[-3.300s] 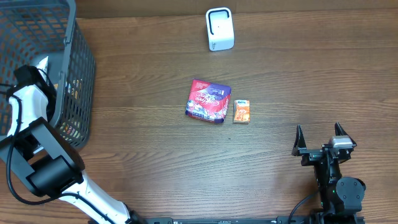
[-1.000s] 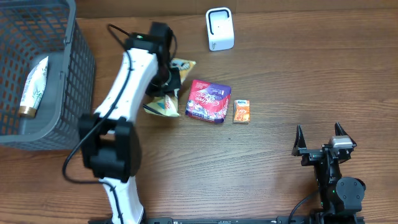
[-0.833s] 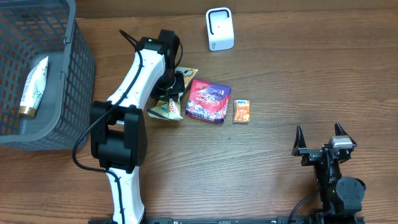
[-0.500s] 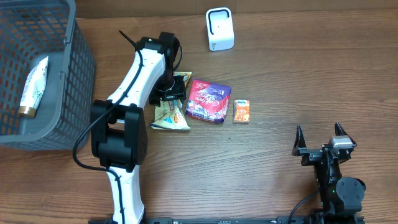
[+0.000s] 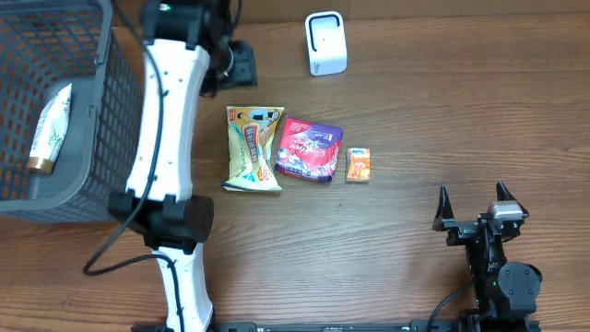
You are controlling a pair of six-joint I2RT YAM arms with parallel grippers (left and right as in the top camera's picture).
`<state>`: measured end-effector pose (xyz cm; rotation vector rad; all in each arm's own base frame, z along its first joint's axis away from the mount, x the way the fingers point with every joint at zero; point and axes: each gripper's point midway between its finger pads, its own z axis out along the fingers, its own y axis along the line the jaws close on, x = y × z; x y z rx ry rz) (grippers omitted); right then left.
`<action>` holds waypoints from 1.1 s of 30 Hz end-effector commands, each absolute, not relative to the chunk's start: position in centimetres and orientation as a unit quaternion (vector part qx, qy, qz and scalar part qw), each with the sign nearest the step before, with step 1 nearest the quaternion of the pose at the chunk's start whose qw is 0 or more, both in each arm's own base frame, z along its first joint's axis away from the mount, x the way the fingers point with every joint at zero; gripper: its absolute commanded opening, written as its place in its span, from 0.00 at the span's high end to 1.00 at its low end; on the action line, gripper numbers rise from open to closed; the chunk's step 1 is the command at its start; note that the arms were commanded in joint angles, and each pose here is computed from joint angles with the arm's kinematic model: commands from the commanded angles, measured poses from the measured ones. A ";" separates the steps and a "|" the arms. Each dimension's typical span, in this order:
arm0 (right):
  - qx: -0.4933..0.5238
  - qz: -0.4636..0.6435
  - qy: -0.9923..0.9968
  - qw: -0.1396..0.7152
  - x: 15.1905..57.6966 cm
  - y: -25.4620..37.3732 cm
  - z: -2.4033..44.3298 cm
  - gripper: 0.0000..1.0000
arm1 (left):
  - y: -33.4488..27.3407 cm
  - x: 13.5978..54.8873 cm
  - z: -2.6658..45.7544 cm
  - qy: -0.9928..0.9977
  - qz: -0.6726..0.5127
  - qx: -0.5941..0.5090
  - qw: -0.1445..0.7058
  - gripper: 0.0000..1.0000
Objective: Scan the item barcode
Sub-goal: 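Place the yellow wipes pack left of the purple-red pack, then reach the left gripper into the basket and grasp the white tube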
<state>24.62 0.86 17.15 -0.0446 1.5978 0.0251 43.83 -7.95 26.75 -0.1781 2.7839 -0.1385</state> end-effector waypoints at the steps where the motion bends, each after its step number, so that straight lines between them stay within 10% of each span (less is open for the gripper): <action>1: -0.016 0.005 0.716 0.698 24.6 0.6 16.9 0.00 | -5.3 43.5 31.8 0.966 -0.031 -0.057 0.251 0.30; 15: -0.016 0.005 0.716 0.698 24.6 0.6 16.9 0.00 | 13.2 37.7 38.8 0.901 0.110 -0.258 0.331 0.14; 33: -0.016 0.005 0.716 0.698 24.6 0.6 16.9 0.00 | 27.4 41.2 29.3 0.909 0.107 -0.303 0.266 0.11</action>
